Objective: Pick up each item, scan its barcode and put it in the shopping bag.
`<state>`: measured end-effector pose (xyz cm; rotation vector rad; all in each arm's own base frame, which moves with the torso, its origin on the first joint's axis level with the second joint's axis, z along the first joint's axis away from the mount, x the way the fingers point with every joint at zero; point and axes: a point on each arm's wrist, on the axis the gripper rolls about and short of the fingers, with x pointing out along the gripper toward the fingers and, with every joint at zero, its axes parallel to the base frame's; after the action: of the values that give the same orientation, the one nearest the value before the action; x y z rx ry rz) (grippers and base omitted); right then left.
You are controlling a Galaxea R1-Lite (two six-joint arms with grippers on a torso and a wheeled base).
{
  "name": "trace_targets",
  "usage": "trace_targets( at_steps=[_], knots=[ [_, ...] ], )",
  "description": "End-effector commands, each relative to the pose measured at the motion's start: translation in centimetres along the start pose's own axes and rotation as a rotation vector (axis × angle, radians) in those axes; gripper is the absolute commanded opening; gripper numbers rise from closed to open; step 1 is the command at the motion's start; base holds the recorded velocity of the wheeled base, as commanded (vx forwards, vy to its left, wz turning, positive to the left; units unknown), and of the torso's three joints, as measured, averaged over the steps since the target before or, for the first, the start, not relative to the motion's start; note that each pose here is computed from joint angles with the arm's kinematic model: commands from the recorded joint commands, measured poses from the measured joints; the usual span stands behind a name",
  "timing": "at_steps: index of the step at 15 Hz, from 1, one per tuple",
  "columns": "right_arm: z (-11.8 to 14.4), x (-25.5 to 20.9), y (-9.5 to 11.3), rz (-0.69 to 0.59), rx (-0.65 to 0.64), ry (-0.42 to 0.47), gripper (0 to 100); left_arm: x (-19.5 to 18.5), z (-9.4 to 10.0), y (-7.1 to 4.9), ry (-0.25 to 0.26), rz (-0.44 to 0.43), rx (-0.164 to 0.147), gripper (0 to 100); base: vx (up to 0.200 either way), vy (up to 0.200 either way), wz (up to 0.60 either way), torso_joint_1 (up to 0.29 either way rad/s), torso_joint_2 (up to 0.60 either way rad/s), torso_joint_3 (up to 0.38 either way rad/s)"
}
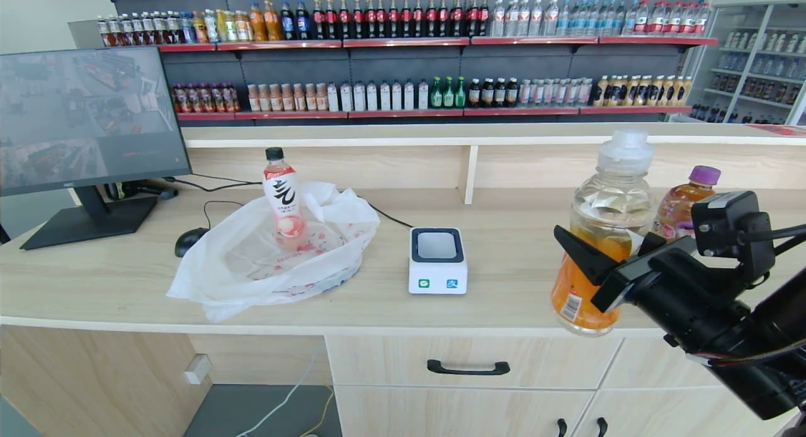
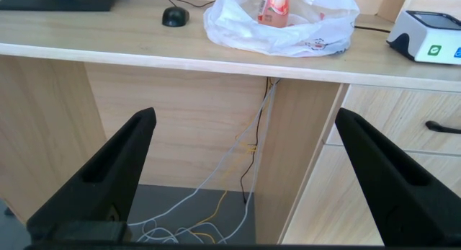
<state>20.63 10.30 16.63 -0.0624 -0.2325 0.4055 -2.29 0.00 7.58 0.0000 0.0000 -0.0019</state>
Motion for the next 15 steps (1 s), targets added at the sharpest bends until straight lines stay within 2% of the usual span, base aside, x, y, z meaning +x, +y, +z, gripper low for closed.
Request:
trace_targets(
  at_steps=[1,3,9,13,15],
  knots=[
    [-0.2,0.3,0.0,0.001,-0.001,0.006,0,0.0,0.0,0.0,0.0,0.0,0.0,100,0.0,0.2,0.0,0.002,0.0,0.007],
    [-0.6,0.5,0.1,0.002,-0.001,0.02,0,0.0,0.0,0.0,0.0,0.002,-0.002,100,0.0,0.2,0.0,0.019,0.01,-0.002],
    [-0.1,1.5,0.1,0.006,0.004,-0.016,0,0.0,0.0,0.0,0.0,0.0,0.0,100,0.0,0.2,0.0,0.002,0.0,0.002],
    [0.2,2.9,0.4,0.029,-0.075,-0.049,0,0.0,0.0,0.0,0.0,0.0,0.002,100,0.0,0.0,0.0,0.0,0.0,0.0],
    [0.4,4.4,0.5,0.026,-0.166,-0.085,0,0.0,0.0,0.0,0.0,0.0,0.002,100,0.0,0.0,0.0,0.0,0.0,0.0]
  ],
)
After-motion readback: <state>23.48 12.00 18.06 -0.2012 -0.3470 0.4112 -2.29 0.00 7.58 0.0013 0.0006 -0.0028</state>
